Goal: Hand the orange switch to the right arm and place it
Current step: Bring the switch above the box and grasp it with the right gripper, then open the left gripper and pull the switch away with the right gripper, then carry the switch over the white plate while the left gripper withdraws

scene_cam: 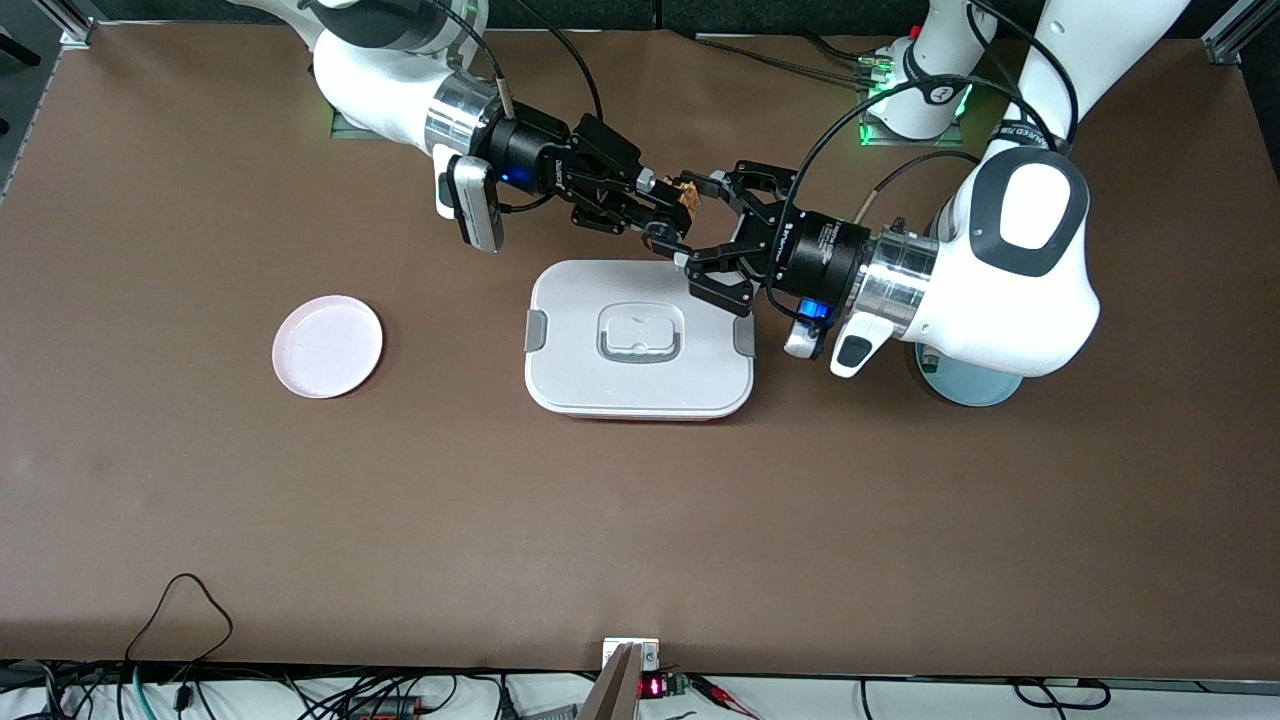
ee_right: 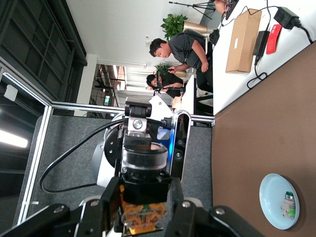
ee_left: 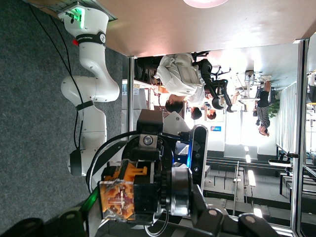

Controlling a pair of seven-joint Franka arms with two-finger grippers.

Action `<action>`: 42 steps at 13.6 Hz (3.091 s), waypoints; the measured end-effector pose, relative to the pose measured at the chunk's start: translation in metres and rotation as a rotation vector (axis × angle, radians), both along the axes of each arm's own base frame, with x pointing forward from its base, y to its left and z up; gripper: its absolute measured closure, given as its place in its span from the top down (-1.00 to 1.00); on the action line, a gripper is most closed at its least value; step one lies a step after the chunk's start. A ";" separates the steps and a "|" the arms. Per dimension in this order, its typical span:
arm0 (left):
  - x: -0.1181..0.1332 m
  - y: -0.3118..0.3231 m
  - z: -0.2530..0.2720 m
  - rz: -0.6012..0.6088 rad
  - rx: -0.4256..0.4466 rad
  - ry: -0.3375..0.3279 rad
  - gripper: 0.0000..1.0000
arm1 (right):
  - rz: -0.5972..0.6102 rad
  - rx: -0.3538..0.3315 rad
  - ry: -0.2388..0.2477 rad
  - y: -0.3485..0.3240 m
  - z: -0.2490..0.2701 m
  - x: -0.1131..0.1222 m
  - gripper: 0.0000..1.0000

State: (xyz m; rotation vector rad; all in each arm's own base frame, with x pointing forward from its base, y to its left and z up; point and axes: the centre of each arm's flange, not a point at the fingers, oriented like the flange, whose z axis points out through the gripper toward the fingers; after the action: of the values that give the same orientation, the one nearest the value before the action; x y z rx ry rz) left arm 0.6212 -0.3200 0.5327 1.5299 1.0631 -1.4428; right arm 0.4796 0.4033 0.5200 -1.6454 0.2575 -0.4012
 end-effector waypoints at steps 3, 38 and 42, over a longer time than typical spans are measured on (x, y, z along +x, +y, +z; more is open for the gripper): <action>0.000 0.000 0.000 0.000 0.000 0.001 0.44 | 0.000 0.000 0.000 0.000 0.000 0.000 -0.10; -0.046 0.016 0.033 -0.570 0.286 -1.076 0.99 | 0.235 -0.420 -0.057 -0.170 0.003 0.099 -0.10; -0.046 0.028 0.027 -0.743 0.337 -1.219 0.99 | 0.291 -0.639 0.068 -0.221 -0.009 0.106 -0.10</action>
State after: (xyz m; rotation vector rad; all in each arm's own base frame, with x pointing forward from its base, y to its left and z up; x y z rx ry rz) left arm 0.5753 -0.2922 0.5600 2.6402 -0.0537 -0.4187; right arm 0.5853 0.1818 0.5113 -2.2876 -0.0759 -0.2117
